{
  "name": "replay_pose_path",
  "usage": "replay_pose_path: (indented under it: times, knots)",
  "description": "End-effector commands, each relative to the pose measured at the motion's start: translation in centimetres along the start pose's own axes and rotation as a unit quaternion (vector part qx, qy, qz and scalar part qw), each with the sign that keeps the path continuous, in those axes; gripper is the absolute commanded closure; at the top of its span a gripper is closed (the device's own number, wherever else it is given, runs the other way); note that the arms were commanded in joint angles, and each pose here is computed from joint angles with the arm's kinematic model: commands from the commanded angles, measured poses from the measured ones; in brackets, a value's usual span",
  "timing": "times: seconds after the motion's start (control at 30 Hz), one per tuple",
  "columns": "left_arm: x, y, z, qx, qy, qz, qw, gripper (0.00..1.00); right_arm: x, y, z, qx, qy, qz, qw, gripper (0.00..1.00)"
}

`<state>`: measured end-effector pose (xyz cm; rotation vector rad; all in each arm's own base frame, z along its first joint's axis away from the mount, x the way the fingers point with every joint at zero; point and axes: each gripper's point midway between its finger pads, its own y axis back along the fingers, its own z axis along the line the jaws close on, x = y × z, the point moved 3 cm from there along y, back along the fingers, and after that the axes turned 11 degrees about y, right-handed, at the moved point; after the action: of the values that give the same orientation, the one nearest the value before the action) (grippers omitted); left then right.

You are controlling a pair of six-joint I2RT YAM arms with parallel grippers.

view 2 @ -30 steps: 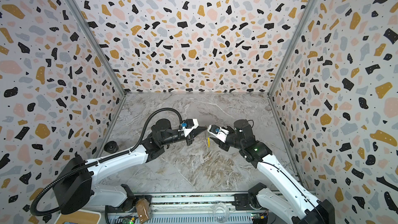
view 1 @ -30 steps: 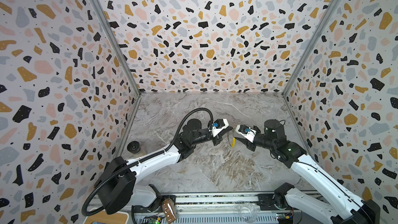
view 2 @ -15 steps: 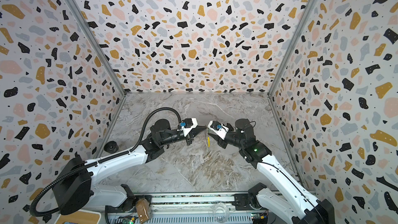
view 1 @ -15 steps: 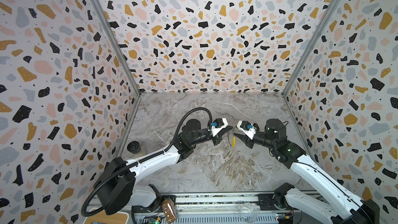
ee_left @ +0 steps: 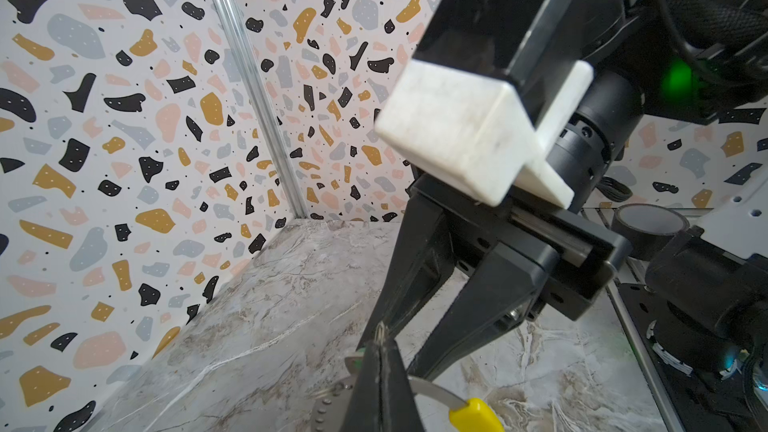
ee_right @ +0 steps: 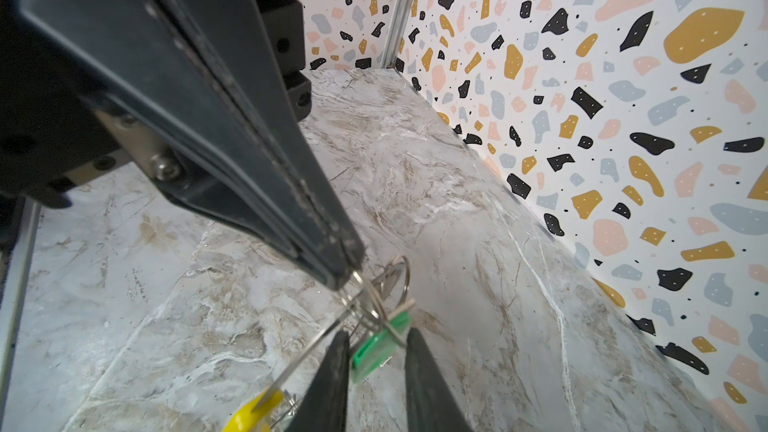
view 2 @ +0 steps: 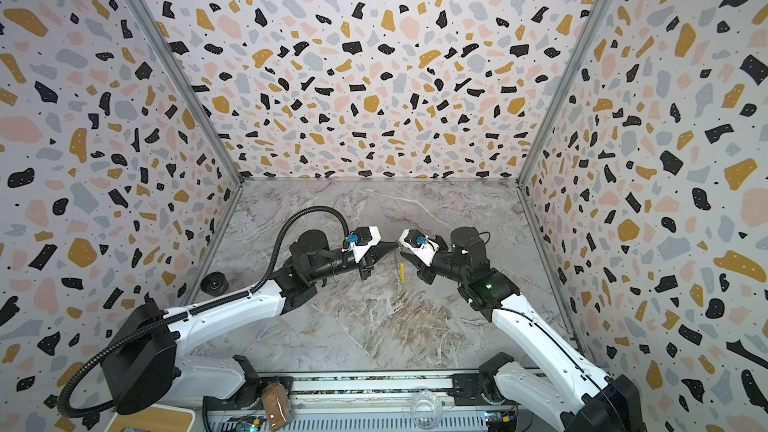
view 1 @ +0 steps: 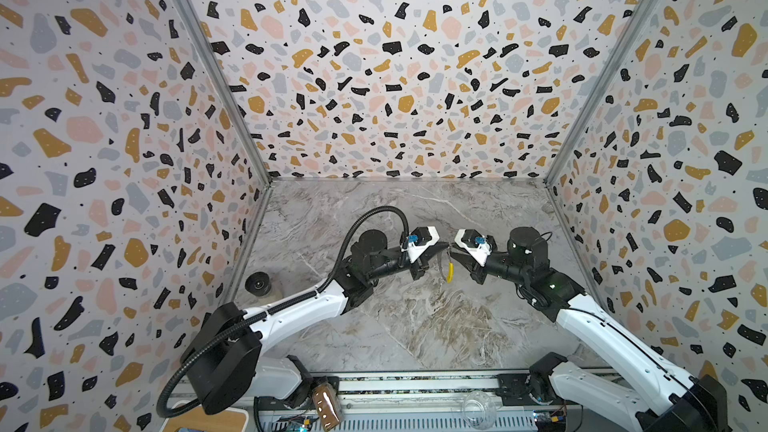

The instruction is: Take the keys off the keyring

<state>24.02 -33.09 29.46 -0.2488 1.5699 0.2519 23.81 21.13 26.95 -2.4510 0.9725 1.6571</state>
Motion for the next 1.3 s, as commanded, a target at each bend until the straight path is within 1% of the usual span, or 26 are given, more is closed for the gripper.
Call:
replay_pose_path:
  times: [0.0, 0.33, 0.47, 0.57, 0.7, 0.93, 1.13, 1.27]
  knots:
    - [-1.9, 0.3, -0.1, -0.001, -0.012, -0.042, 0.999, 1.00, -1.2, 0.4, -0.3, 0.011, 0.010, -0.022, 1.000, 0.77]
    - [-2.0, 0.4, 0.1, -0.008, -0.010, -0.046, 0.999, 1.00, -0.8, 0.4, -0.5, 0.021, 0.021, -0.007, 1.000, 0.85]
    - [-2.0, 0.4, 0.3, -0.014, -0.008, -0.047, 0.999, 1.00, -0.6, 0.3, -0.3, 0.019, 0.023, -0.001, 1.000, 0.91]
    - [-2.0, 0.3, 0.5, -0.021, -0.002, -0.050, 0.999, 1.00, -0.7, 0.3, -0.1, 0.015, 0.036, 0.002, 0.999, 0.95]
    - [-2.3, 0.3, 0.8, -0.029, 0.010, -0.062, 0.998, 1.00, -0.7, 0.6, -0.5, 0.027, 0.051, 0.013, 0.998, 0.98]
    - [-2.5, 0.0, 1.1, -0.029, 0.040, -0.087, 0.995, 1.00, -1.1, 0.5, -0.6, 0.041, 0.085, 0.017, 0.995, 1.00]
    - [-2.4, 0.0, 1.2, -0.030, 0.052, -0.096, 0.994, 1.00, -1.8, 0.2, -0.7, 0.053, 0.123, 0.024, 0.991, 1.00]
    - [-2.5, 0.2, 1.3, -0.034, 0.053, -0.100, 0.993, 1.00, -1.4, 0.0, -0.3, 0.054, 0.138, 0.030, 0.989, 1.00]
